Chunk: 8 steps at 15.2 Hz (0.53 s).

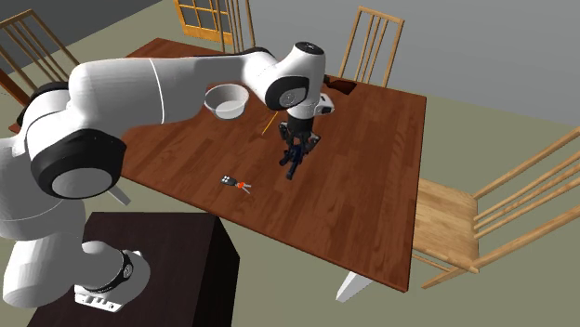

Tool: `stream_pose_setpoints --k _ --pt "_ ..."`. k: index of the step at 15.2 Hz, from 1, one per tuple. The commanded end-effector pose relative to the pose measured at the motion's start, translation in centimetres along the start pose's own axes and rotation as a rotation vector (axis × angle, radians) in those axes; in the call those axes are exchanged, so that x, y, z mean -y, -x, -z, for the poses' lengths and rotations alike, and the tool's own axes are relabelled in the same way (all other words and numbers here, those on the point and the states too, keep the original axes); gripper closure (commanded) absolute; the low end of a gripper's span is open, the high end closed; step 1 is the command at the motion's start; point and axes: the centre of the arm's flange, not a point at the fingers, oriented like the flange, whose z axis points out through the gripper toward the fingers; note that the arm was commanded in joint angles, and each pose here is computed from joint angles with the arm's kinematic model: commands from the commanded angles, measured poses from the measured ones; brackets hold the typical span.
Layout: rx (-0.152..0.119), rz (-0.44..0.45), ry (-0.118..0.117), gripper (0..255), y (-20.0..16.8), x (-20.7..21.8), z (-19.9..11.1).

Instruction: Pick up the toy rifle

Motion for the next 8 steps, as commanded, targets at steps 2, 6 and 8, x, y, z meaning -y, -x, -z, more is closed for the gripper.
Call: stream_pose_setpoints --k 2,6,8 --pt "0.000 0.000 0.000 255 0.1 0.0 1.6" --pt "0.000 0.000 0.000 255 0.2 0.1 3.7" --pt "0.000 0.000 0.000 255 0.3 0.1 3.8"
